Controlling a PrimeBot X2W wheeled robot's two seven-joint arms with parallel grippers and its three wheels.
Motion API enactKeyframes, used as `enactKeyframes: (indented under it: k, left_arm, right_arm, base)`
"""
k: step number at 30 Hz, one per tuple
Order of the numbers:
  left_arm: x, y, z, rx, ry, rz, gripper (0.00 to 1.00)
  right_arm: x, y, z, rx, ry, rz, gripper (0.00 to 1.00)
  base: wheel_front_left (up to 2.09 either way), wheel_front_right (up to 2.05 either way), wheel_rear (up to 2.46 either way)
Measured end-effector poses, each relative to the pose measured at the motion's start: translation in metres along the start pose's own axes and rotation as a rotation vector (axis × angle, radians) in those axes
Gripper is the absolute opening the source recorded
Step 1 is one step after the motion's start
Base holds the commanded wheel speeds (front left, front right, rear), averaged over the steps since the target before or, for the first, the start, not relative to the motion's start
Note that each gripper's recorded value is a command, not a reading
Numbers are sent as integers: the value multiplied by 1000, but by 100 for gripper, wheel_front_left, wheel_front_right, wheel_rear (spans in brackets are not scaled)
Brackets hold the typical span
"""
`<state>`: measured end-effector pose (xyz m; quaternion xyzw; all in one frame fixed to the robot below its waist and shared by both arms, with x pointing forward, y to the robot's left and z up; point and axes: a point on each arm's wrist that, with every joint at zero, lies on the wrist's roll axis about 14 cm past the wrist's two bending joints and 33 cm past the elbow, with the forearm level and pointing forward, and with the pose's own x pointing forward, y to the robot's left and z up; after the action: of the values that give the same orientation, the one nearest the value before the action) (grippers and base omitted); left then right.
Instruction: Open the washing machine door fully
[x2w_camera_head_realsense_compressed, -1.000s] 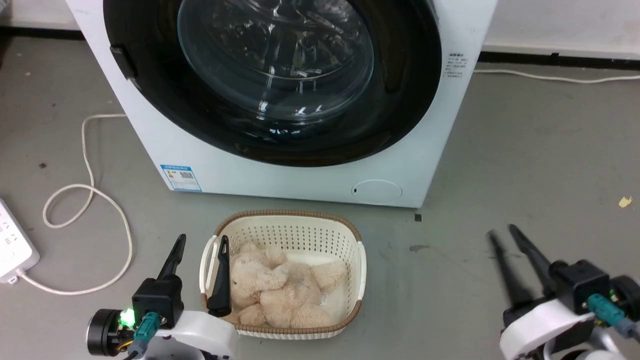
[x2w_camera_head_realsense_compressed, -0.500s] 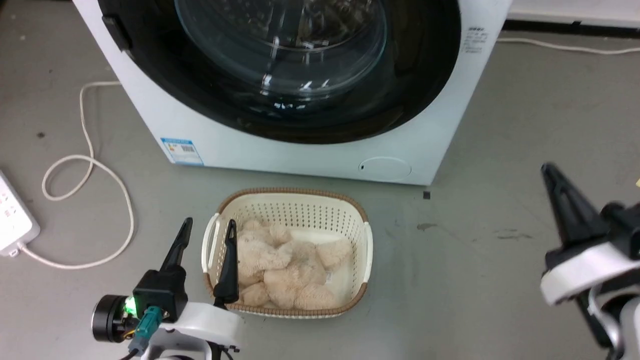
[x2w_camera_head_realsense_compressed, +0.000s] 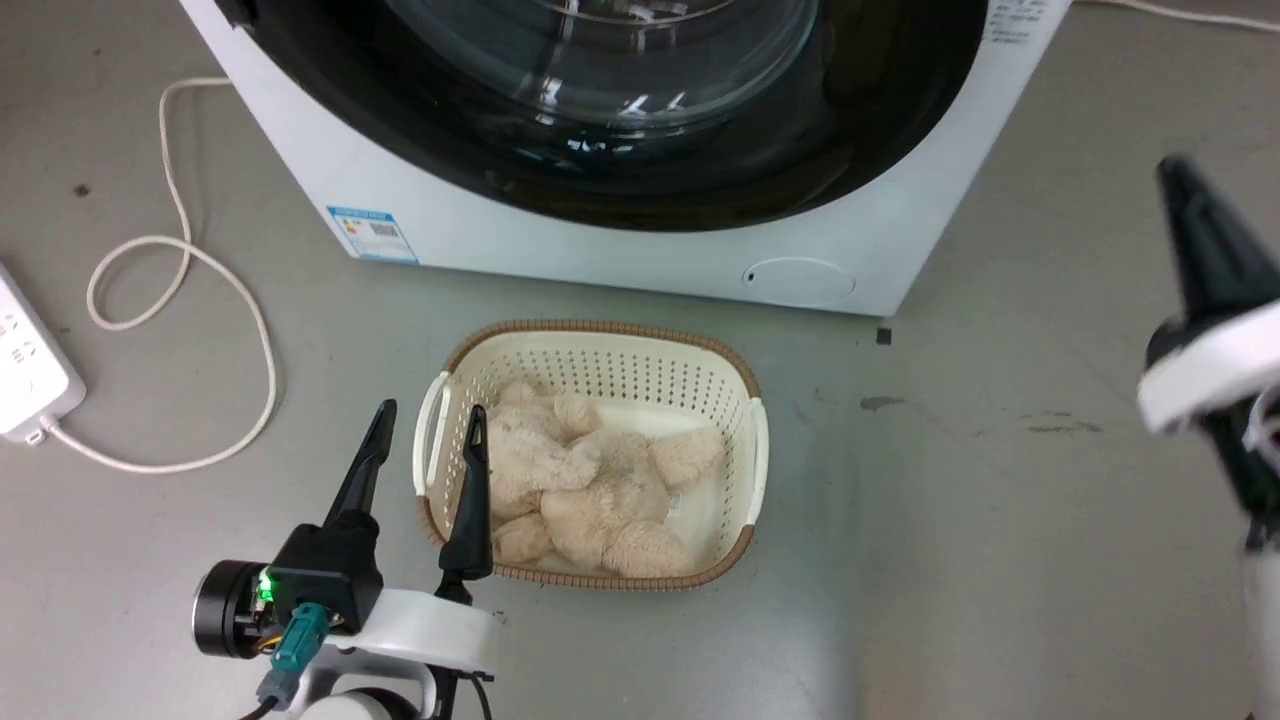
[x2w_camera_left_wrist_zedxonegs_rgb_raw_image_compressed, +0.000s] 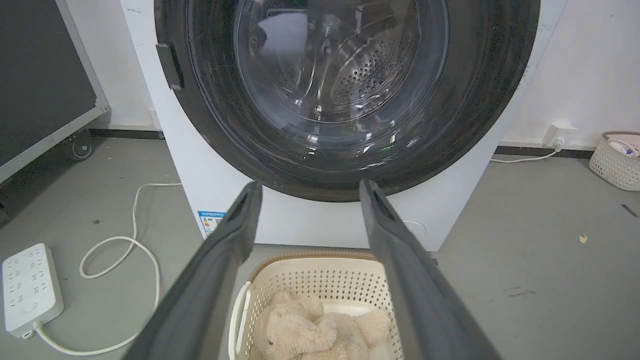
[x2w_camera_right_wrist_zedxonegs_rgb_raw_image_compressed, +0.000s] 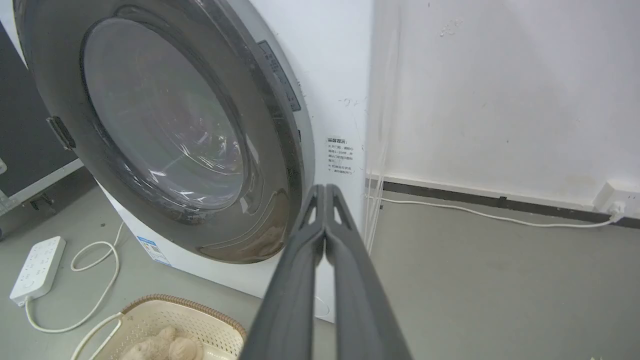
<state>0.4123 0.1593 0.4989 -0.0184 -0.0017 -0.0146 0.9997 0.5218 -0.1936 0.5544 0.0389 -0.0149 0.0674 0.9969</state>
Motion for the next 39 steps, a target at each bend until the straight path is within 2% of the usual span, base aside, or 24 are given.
enactKeyframes:
  k: [9, 22, 39]
  left_arm:
    - [7, 2, -6, -12, 1, 8, 100]
    - [14, 2, -15, -27, 3, 20, 100]
    - [20, 4, -25, -47, 4, 35, 100]
  right_arm:
    - [49, -6, -4, 247, 69, -20, 0]
    - [104, 5, -19, 612, 215, 24, 0]
    - [155, 29, -31, 940, 396, 128, 0]
  base:
    - [0, 0, 0]
    - [0, 0, 0]
    - [0, 0, 0]
